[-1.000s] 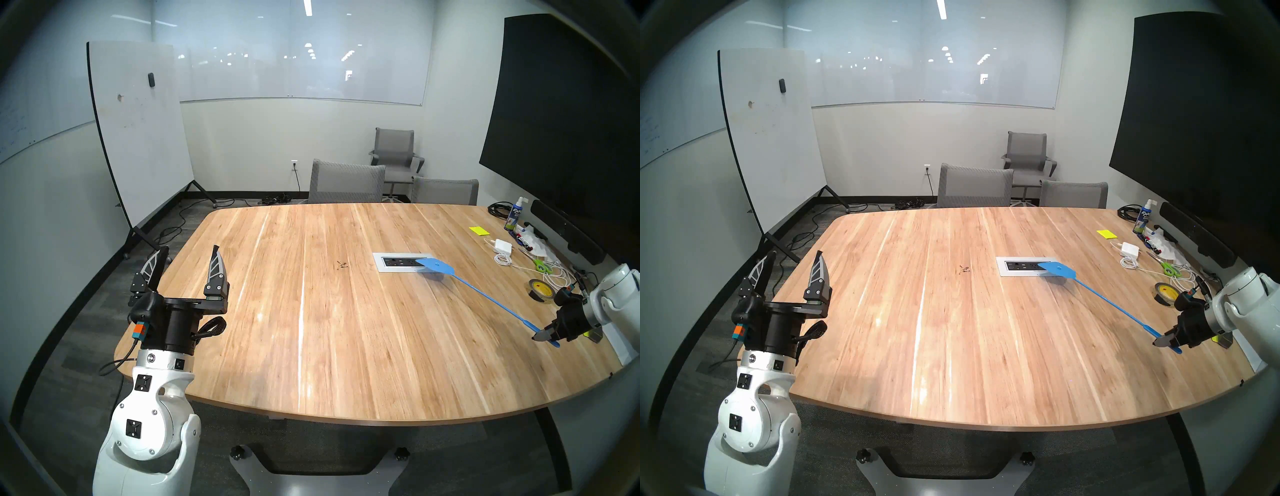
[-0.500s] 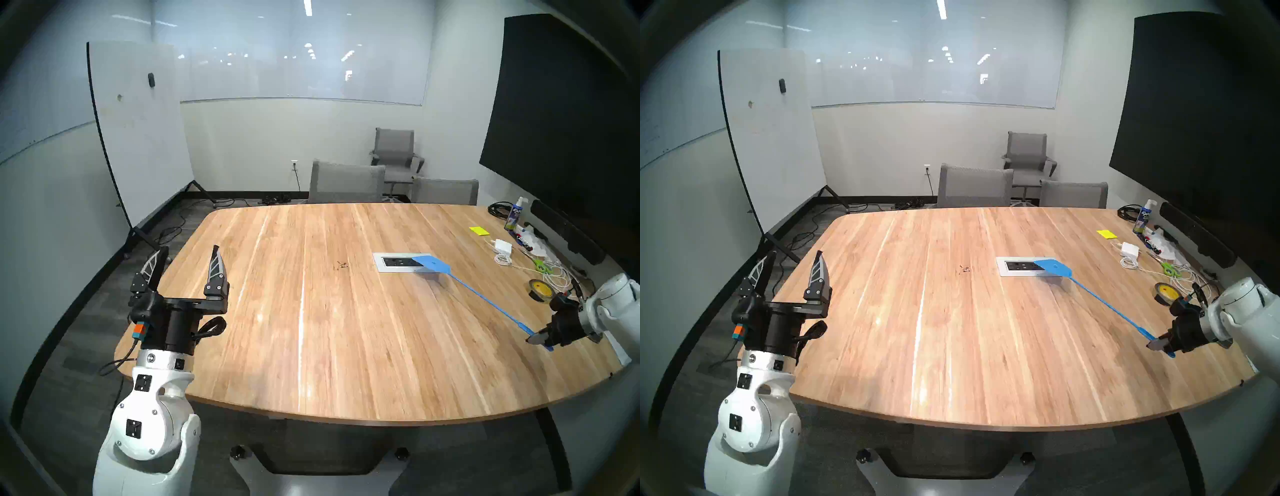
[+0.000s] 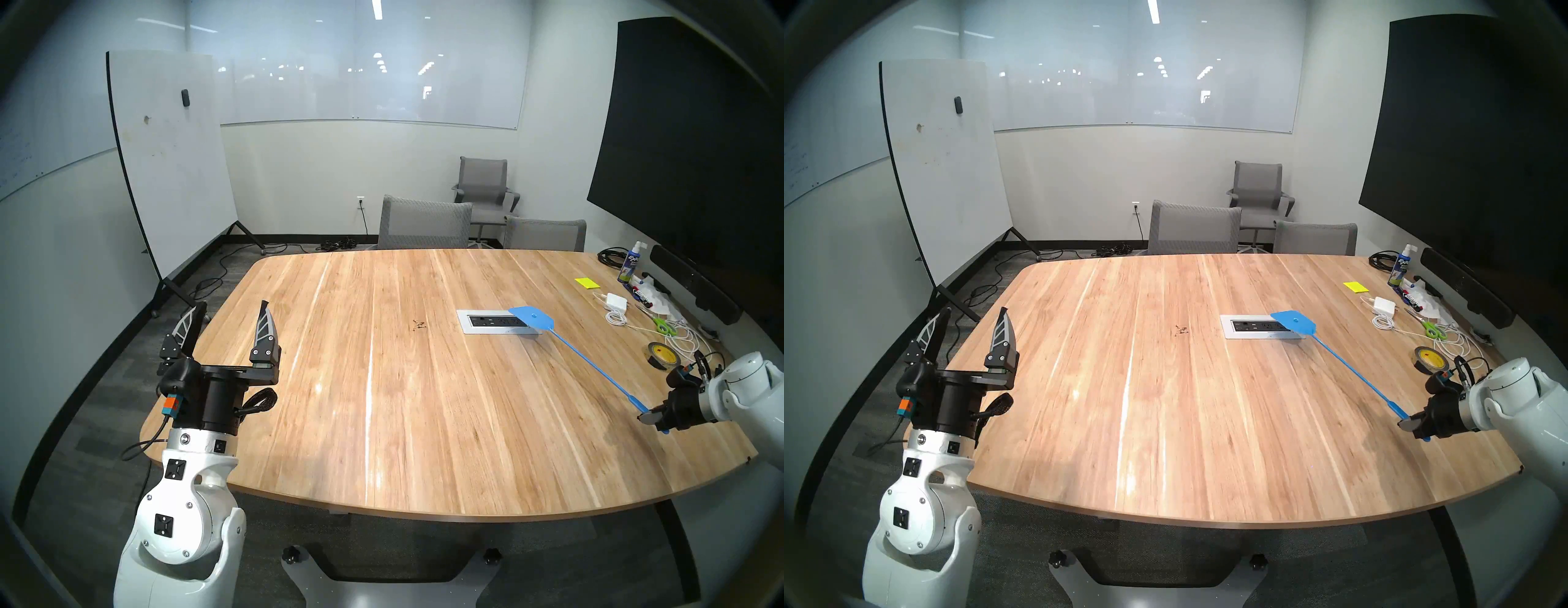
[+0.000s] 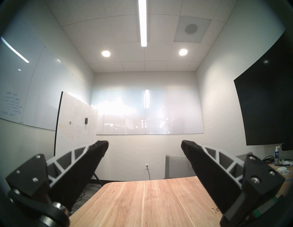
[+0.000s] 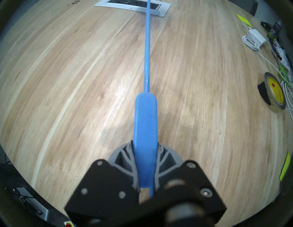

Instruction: Swat a bug on table

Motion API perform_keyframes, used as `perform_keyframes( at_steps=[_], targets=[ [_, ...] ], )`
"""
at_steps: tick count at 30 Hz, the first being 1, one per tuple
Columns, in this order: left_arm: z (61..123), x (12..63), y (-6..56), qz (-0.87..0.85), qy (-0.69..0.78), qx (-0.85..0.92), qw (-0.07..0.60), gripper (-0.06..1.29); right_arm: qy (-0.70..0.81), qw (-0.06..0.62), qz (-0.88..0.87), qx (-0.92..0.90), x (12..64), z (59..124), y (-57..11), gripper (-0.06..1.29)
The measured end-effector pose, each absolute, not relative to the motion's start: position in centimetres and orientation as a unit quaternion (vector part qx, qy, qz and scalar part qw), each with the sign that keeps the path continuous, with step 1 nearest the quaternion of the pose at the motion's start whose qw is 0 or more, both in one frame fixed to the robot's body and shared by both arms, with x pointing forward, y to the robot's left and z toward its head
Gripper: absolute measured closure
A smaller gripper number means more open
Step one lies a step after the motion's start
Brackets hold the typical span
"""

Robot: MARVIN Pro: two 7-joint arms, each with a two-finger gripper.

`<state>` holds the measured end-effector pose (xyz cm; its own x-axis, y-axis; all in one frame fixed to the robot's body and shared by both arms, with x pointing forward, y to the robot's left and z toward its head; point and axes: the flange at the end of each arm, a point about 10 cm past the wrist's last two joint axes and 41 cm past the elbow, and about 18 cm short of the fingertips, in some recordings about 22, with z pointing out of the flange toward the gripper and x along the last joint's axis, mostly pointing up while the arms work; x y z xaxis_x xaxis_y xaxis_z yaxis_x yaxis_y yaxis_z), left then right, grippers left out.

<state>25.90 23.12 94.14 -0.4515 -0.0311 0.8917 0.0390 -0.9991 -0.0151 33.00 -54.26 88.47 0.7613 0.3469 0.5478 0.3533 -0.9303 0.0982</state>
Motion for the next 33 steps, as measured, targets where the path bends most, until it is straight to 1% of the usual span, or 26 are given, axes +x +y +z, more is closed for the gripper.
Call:
perform_keyframes(
  at_steps=[11,17,25,33],
  targets=[
    [94.1,25.9,23.1,-0.852,-0.004,-0.523,0.021,-0.02,-0.168,-0.048,-0.304,-0.936,31.1,86.9,-52.9,1.11],
    [94.1,25.9,23.1,-0.852,-0.004,-0.523,0.021,-0.02,-0.160,-0.063,-0.309,-0.935,29.8,86.6,-51.7,1.11],
    [94.1,25.9,23.1,-0.852,-0.004,-0.524,0.020,-0.02,-0.135,-0.060,-0.309,-0.939,28.0,87.0,-50.6,1.11],
    [94.1,25.8,23.1,-0.851,-0.004,-0.525,0.020,-0.02,-0.110,-0.040,-0.300,-0.947,27.2,86.5,-50.2,1.11]
  ],
)
